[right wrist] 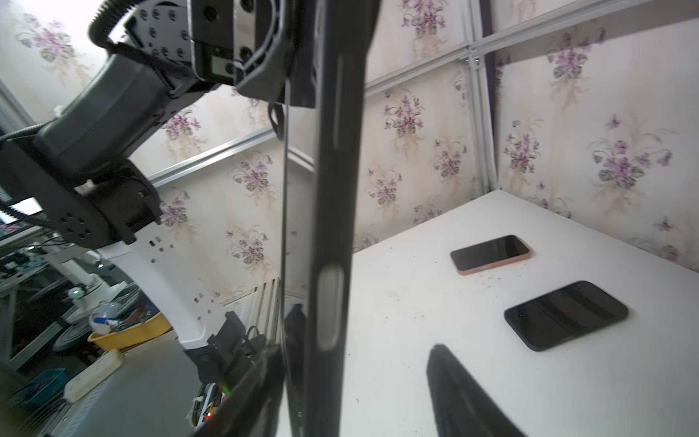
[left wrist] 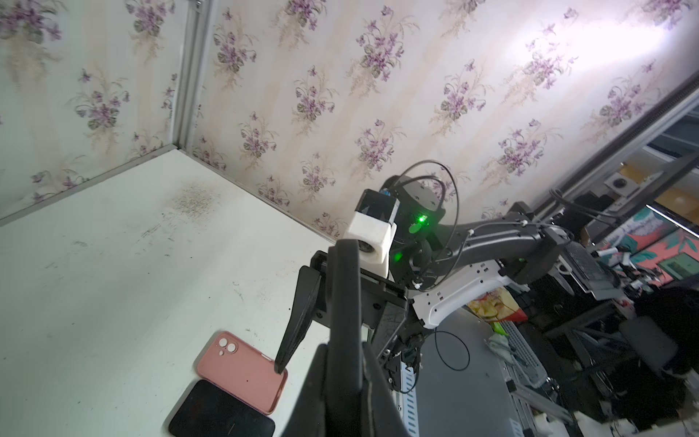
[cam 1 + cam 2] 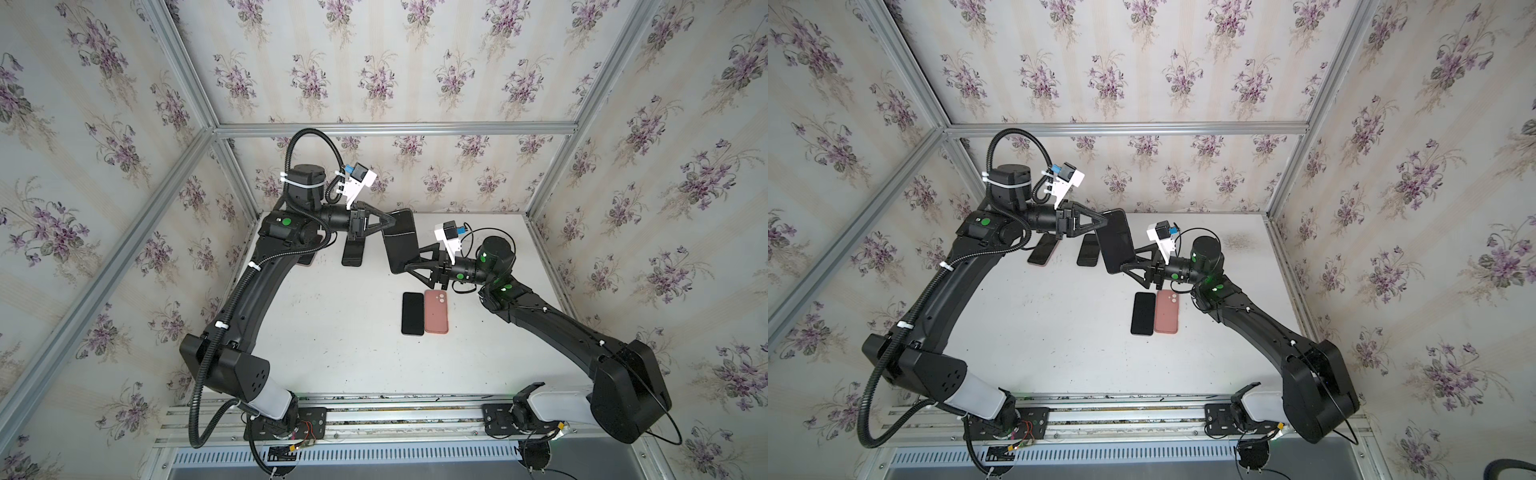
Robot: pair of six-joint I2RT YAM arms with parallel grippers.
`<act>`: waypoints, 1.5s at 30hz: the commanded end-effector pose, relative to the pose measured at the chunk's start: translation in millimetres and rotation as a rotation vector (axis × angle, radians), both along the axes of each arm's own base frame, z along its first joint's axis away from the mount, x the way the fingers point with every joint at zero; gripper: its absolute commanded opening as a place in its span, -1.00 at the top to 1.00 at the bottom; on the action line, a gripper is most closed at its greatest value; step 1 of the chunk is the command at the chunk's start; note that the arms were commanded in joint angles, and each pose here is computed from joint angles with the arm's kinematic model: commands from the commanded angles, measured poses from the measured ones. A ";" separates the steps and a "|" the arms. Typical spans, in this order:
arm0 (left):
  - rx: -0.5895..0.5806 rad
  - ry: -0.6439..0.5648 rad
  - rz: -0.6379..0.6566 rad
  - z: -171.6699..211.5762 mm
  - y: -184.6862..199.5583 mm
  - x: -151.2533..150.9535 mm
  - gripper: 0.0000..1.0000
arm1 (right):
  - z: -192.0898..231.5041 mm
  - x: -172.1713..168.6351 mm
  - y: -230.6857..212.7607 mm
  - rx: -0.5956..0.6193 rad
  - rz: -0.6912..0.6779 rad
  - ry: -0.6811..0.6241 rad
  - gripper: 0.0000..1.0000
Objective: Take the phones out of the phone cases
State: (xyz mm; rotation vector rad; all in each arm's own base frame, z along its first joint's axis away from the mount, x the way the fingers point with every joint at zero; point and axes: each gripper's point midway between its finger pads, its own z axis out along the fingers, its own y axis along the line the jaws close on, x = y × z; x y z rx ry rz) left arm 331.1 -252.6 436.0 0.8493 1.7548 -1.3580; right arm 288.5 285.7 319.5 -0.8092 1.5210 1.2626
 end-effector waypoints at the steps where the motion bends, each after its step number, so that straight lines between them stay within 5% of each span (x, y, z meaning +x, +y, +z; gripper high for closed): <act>1: -0.062 0.061 0.148 26.6 14.4 22.5 0.95 | 14.3 19.2 -15.1 0.055 -0.180 0.009 -0.48; 5: -0.213 0.203 0.363 50.7 42.6 56.0 0.99 | 21.9 29.3 -29.2 0.127 -0.303 0.130 -0.49; 14: -0.563 0.530 0.464 50.7 62.6 77.1 1.00 | 69.2 31.4 -25.4 0.391 -0.321 0.204 -0.50; 27: -0.588 0.645 0.527 13.7 67.8 76.8 1.00 | 98.5 22.1 16.1 0.494 -0.176 0.201 -0.32; 45: -0.599 0.613 0.503 18.0 66.2 69.8 1.00 | 96.8 29.0 19.7 0.539 -0.170 0.244 0.35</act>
